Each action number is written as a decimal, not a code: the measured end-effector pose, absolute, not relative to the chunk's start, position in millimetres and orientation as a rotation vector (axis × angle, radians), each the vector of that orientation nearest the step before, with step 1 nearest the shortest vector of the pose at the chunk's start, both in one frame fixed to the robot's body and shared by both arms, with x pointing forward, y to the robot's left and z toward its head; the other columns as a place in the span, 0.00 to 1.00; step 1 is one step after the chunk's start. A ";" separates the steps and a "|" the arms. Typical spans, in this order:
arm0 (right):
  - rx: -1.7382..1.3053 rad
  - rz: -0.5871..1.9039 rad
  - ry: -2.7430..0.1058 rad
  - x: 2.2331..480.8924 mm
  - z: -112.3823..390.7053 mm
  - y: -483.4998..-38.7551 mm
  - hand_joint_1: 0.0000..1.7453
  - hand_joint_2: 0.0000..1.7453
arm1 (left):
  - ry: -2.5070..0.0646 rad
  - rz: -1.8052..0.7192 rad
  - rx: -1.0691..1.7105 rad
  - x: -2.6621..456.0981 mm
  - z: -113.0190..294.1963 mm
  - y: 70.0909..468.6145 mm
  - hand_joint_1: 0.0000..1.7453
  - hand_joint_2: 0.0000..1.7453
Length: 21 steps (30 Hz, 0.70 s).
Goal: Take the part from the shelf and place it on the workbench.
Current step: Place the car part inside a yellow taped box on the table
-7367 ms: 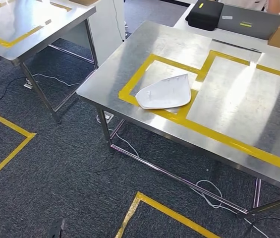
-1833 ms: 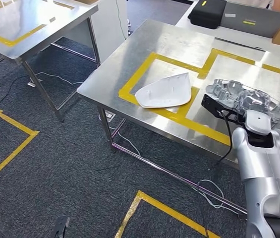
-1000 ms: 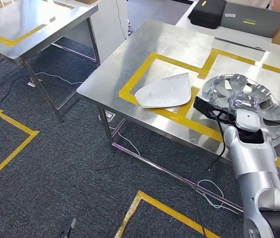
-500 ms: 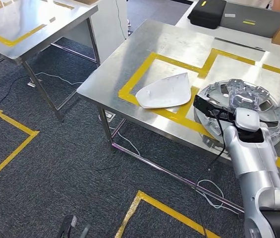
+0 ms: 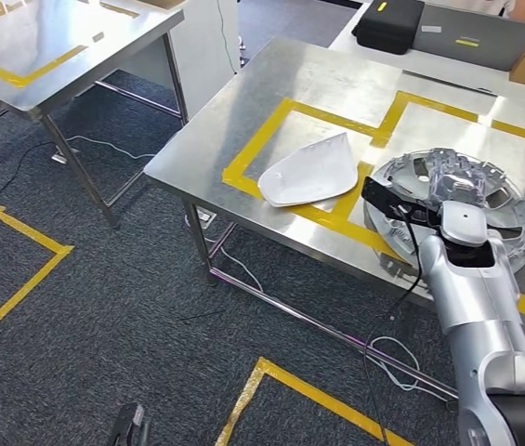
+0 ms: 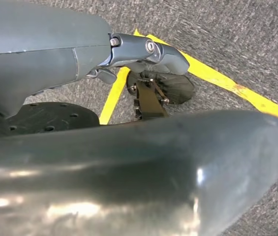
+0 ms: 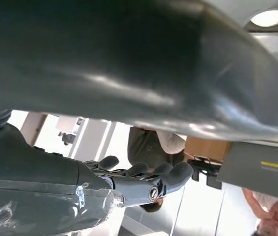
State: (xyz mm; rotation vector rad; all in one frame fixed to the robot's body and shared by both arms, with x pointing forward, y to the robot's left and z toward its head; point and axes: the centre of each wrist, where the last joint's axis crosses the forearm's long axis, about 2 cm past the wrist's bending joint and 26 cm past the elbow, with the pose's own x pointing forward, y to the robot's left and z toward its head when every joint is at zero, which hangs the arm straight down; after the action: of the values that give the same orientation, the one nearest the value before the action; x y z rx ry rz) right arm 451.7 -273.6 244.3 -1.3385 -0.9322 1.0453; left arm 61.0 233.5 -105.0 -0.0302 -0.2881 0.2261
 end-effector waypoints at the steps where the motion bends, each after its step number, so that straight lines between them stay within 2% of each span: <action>1: -1.338 1.044 -0.950 451.4 245.7 -274.0 0.00 0.00 | -0.287 0.230 -0.027 61.0 -105.0 233.6 0.00 0.00; 13: -1.384 0.825 -1.178 428.3 282.9 -309.7 0.00 0.00 | -0.303 0.261 0.029 57.2 -105.8 236.4 0.00 0.00; 21: -1.534 0.412 -1.490 346.3 329.9 -381.1 0.00 0.00 | -0.290 0.100 0.195 50.1 -107.0 252.8 0.00 0.00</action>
State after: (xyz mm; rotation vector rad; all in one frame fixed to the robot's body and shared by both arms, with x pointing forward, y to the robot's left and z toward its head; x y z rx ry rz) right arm 346.3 -381.1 329.9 -1.5345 -1.4901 0.4125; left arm 50.1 252.8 -107.0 0.1952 -0.2903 0.1002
